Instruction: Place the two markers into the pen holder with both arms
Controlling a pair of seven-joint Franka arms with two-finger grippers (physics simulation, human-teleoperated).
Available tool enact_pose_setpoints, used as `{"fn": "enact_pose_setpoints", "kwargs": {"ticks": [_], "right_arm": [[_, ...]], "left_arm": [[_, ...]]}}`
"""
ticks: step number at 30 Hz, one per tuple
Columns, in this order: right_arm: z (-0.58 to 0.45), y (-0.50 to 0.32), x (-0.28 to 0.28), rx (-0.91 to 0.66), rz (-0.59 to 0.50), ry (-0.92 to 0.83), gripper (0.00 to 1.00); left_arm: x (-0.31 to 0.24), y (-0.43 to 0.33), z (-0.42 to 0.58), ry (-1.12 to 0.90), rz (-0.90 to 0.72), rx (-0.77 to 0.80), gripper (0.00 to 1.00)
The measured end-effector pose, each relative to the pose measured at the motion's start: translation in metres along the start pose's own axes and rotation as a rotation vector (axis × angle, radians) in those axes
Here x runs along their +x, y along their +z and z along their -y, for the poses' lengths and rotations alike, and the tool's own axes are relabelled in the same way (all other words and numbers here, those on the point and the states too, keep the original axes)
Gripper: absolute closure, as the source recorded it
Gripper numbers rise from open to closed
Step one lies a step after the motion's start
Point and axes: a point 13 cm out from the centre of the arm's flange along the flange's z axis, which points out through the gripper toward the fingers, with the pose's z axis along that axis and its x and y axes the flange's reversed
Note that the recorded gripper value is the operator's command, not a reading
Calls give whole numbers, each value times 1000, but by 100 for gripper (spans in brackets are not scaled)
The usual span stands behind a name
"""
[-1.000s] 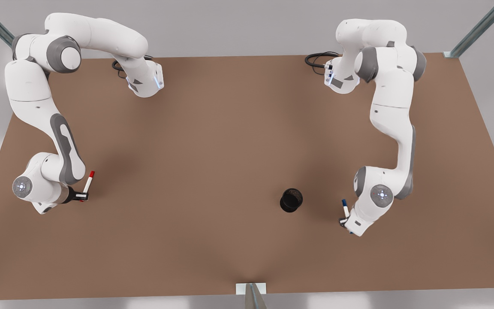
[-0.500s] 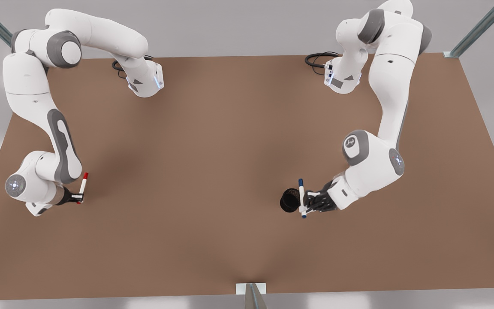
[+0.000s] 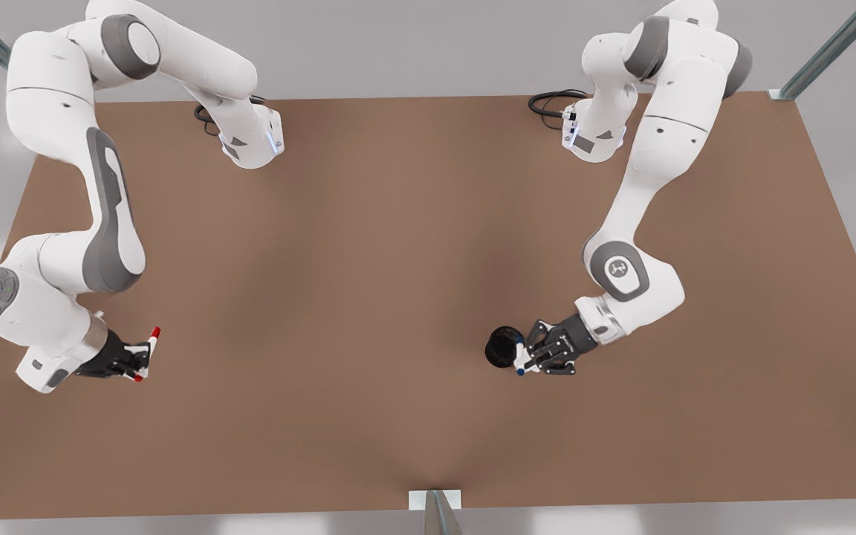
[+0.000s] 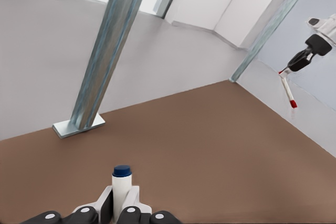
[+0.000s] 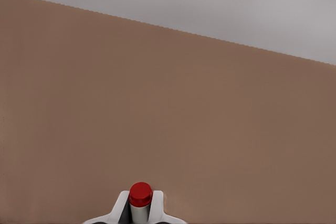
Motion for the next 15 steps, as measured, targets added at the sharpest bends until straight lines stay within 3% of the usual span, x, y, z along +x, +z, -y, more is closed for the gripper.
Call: {"fn": "enact_pose_setpoints", "kwargs": {"ticks": [15], "right_arm": [[-273, -79, -57, -70, 87, -115, 79]], "left_arm": [[54, 39, 26, 595, 12, 13, 79]]}}
